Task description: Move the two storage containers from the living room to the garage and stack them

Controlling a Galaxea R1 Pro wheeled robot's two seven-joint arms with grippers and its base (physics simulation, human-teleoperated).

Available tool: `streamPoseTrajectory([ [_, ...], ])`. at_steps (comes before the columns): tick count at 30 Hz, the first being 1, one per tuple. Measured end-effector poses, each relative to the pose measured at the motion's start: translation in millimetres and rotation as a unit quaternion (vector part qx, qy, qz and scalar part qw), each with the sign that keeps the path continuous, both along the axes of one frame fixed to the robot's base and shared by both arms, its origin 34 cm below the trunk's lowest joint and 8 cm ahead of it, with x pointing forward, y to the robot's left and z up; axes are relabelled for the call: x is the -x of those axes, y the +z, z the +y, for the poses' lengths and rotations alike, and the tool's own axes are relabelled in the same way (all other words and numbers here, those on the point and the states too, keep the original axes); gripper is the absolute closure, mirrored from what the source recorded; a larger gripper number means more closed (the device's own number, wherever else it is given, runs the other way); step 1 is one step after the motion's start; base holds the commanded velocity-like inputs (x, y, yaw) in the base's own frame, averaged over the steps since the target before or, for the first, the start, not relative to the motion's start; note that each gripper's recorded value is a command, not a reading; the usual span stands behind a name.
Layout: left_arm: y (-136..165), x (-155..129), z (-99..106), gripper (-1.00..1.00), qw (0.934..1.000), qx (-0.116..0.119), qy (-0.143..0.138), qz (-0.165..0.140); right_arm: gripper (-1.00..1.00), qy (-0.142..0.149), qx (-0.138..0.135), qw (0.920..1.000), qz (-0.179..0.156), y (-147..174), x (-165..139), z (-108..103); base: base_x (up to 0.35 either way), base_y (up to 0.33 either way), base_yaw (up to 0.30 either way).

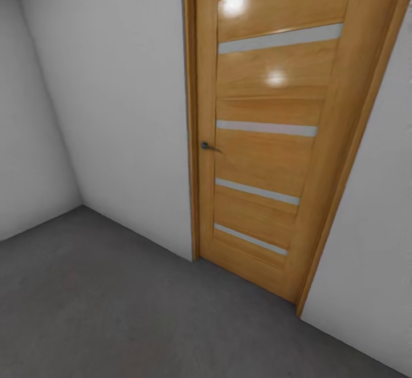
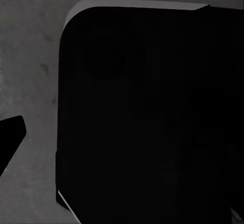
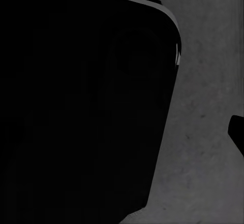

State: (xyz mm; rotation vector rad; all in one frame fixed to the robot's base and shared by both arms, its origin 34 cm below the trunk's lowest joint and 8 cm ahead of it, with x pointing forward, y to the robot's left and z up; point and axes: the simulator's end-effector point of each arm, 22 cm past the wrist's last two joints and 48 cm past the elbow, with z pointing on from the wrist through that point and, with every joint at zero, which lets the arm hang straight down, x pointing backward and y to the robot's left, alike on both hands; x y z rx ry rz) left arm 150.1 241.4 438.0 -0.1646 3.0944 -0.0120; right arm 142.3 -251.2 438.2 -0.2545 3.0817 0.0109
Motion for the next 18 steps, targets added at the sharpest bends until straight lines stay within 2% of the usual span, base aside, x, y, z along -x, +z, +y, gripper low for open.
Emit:
streamPoseTrajectory([
  [7,0.0,0.0,0.0,-1.00,1.0000,0.000,0.000,0.000,-1.00,0.000,0.000,1.0000,0.000,0.0,0.0,0.0,0.324,0.011,-0.215],
  [18,0.0,0.0,0.0,-1.00,1.0000,0.000,0.000,0.000,-1.00,0.000,0.000,1.0000,0.001,0.0,0.3,-0.1,0.324,0.098,-0.030],
])
